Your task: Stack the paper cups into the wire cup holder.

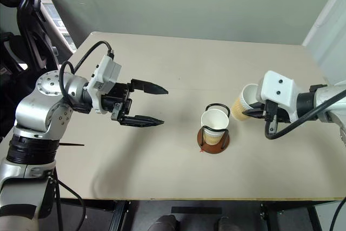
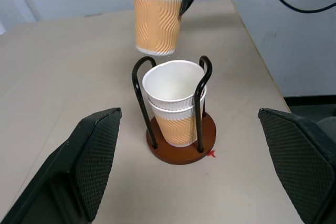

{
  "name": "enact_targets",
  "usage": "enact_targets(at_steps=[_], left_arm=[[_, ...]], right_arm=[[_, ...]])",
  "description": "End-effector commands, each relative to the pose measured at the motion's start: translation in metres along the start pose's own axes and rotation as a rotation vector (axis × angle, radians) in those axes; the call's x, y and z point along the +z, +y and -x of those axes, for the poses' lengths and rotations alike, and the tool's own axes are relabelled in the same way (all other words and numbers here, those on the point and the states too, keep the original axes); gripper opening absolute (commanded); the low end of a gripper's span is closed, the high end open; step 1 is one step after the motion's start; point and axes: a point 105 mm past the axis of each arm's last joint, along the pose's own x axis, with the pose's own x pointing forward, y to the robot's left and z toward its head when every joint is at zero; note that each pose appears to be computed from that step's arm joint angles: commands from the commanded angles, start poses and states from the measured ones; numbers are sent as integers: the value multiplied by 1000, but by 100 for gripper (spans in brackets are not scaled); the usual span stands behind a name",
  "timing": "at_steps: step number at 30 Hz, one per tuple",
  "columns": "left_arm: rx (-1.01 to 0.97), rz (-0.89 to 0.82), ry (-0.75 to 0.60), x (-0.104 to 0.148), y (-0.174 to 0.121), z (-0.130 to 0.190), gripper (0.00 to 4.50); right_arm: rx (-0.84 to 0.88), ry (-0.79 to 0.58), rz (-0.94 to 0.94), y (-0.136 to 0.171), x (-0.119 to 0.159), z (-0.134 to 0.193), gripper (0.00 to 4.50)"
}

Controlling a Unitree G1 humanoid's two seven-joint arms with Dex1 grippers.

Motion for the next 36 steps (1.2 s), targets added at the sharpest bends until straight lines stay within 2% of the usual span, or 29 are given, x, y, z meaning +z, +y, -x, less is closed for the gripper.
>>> enact_targets(at_steps=[1, 5, 14, 22, 36], left_arm=[[4, -58, -14, 13, 3, 1, 450], [8, -61, -23, 14, 4, -1, 450], [18, -68, -31, 15, 7, -2, 450], [14, -71, -31, 16, 8, -4, 450], [18, -72, -26, 15, 8, -3, 450]], right_arm=[[-24, -49, 58, -2, 23, 6, 3], [-23, -92, 101, -1, 40, 7, 3], [7, -98, 140, 8, 49, 5, 3], [47, -53, 194, 19, 45, -6, 3], [90, -8, 241, 21, 32, -16, 3]])
